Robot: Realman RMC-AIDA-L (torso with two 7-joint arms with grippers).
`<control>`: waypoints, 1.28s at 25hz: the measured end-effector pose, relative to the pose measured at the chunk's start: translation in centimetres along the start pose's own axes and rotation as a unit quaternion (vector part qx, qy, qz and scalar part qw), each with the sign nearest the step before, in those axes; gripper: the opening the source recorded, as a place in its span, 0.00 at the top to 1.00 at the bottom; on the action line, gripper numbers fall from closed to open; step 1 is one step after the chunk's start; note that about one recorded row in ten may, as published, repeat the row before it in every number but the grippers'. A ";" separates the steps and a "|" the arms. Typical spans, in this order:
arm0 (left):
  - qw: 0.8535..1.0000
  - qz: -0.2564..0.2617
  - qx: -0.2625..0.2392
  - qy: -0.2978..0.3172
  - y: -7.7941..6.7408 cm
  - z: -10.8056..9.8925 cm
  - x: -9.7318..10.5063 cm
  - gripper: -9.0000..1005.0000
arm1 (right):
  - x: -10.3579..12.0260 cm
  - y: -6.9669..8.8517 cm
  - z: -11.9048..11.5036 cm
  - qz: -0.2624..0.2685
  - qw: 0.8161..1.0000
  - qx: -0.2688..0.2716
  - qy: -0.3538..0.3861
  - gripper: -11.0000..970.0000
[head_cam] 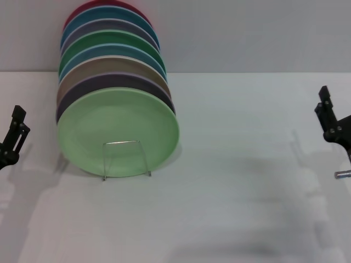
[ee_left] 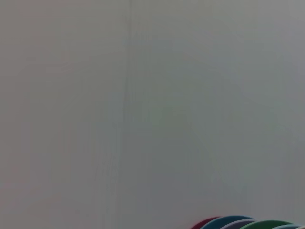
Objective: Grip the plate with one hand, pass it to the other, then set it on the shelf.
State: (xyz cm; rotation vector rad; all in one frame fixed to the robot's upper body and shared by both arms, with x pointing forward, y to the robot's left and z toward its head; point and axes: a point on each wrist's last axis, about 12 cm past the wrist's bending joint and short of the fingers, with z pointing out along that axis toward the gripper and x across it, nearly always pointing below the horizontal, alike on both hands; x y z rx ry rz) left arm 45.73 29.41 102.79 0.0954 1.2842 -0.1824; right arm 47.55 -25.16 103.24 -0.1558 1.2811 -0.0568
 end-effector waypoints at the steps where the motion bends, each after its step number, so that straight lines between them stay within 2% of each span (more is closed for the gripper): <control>1: 1.000 0.000 0.000 0.000 0.0 0.1 0.0 0.19 | 0.0 0.0 0.0 0.000 1.000 0.000 0.000 0.32; 3: 1.000 0.000 -0.001 -0.001 0.0 0.1 0.0 0.19 | -0.1 -0.2 0.0 -0.002 1.000 0.004 -0.005 0.29; 12: 1.000 -0.006 -0.021 -0.008 0.4 0.9 -0.1 0.19 | -0.1 -1.3 0.6 -0.011 0.999 0.028 -0.013 0.29; 18: 0.999 -0.004 -0.053 -0.003 1.2 2.1 0.0 0.19 | -0.2 -3.0 1.6 0.037 0.997 0.069 -0.021 0.29; 25: 0.998 0.022 -0.063 -0.007 1.5 2.9 -0.2 0.19 | 0.1 -3.8 1.8 0.027 0.998 0.056 -0.018 0.29; 32: 0.997 0.025 -0.065 -0.014 1.6 2.7 -0.4 0.19 | 0.3 -4.0 1.3 0.024 0.998 0.059 -0.012 0.29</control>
